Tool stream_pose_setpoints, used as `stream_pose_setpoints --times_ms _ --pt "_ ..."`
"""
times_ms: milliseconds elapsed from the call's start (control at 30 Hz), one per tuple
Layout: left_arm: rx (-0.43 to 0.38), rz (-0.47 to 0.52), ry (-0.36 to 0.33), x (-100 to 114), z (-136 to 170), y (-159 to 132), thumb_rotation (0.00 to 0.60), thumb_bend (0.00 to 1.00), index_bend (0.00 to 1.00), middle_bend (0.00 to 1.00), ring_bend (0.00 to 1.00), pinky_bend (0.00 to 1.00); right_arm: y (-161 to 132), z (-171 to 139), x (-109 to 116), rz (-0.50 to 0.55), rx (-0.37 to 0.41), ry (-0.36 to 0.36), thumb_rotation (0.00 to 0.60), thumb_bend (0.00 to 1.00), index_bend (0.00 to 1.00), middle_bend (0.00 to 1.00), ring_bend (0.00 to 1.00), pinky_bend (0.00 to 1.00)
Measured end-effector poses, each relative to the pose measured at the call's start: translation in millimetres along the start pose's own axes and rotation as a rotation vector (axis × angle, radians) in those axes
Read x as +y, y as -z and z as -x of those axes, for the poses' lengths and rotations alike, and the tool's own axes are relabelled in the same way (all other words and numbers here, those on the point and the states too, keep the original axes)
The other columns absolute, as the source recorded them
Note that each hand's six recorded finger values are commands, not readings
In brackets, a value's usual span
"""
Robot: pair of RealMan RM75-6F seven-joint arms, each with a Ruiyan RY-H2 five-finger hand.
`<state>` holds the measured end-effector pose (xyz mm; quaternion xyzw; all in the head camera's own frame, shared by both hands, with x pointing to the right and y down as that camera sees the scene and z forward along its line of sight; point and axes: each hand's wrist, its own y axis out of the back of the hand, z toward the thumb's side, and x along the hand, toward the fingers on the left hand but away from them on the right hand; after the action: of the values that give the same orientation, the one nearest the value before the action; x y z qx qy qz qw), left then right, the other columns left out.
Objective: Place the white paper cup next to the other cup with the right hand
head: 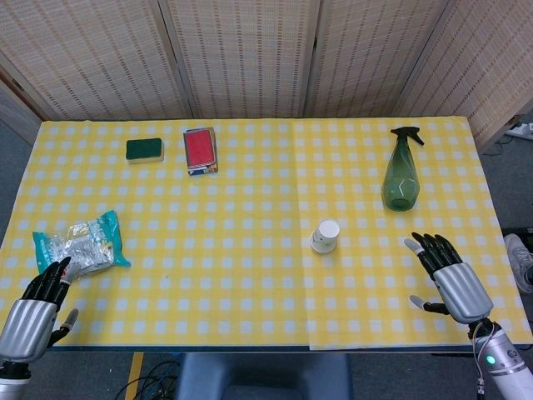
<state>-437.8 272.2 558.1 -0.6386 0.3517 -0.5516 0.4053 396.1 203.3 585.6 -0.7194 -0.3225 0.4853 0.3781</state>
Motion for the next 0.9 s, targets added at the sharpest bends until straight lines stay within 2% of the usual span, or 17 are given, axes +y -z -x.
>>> stream_pose_setpoints --times_ms 300,500,700,900 --pt "-0.003 0.000 0.005 -1 -1 -1 0.600 0.38 0.01 0.00 0.05 0.20 2 2 0 0.007 0.000 -0.006 0.600 0.14 0.01 0.00 0.00 0.00" --pt "0.001 0.016 -0.011 5 1 2 0.600 0.38 0.01 0.00 0.05 0.20 -7 13 5 0.013 0.025 -0.036 0.600 0.14 0.02 0.00 0.00 0.00" --pt "0.007 0.021 -0.014 7 4 4 0.600 0.38 0.01 0.00 0.05 0.20 -22 41 22 0.014 0.060 -0.131 0.600 0.14 0.04 0.00 0.00 0.00" --pt "0.024 0.017 -0.020 9 3 7 0.600 0.38 0.01 0.00 0.05 0.20 -32 88 32 0.003 0.040 -0.280 0.600 0.15 0.04 0.00 0.00 0.00"
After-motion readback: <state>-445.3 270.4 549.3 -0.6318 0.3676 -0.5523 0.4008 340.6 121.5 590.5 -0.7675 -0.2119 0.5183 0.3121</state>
